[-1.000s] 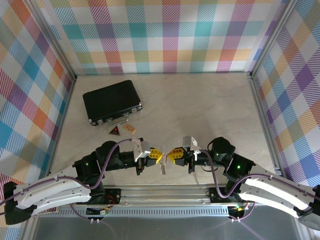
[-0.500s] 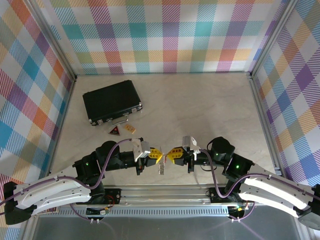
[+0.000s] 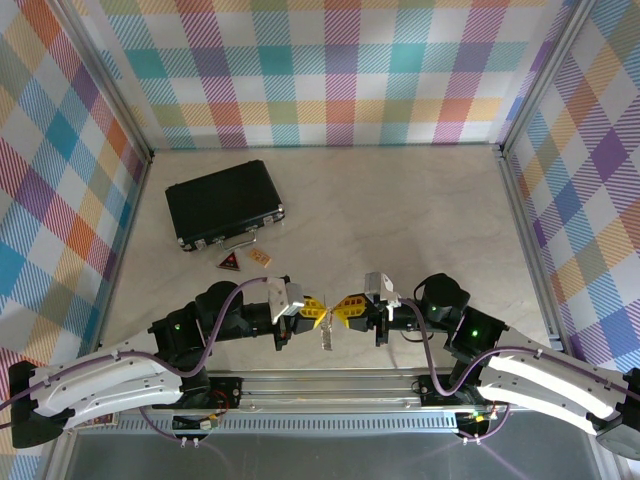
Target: Put the keys on the keyring
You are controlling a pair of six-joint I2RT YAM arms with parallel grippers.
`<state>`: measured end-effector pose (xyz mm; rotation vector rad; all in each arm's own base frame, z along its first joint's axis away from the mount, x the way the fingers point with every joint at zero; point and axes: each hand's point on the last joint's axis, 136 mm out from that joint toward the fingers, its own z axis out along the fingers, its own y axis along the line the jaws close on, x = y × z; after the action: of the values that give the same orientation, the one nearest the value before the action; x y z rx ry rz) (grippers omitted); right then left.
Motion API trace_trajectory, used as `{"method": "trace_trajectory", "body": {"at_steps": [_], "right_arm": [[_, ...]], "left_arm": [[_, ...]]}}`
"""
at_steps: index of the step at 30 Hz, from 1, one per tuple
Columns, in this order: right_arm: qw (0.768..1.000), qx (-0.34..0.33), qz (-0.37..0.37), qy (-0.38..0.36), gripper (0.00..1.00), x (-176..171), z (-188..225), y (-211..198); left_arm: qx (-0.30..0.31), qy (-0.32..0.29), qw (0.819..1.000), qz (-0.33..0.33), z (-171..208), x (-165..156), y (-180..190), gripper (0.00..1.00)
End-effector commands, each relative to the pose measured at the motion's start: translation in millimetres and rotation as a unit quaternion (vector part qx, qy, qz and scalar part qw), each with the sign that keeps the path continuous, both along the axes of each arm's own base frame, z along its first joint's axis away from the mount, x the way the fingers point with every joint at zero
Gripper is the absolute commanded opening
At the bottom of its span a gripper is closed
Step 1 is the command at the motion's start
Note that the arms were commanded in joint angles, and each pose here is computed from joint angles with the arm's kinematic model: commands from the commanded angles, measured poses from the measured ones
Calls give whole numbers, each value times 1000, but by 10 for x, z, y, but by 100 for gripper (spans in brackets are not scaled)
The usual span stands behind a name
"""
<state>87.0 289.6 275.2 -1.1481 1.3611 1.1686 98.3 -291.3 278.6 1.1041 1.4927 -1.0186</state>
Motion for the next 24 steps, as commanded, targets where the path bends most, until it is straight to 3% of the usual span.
{"method": "trace_trajectory", "body": {"at_steps": [1,24], "right_arm": [[999,21,24,-21,0,-85,118,13],[998,23,50,-41,0,-186,121,-9]], "left_arm": [[-25,-14,1000,-2,234,-7,-11,0],[-12,-18,1000,-3,209,9,-43,0]]}}
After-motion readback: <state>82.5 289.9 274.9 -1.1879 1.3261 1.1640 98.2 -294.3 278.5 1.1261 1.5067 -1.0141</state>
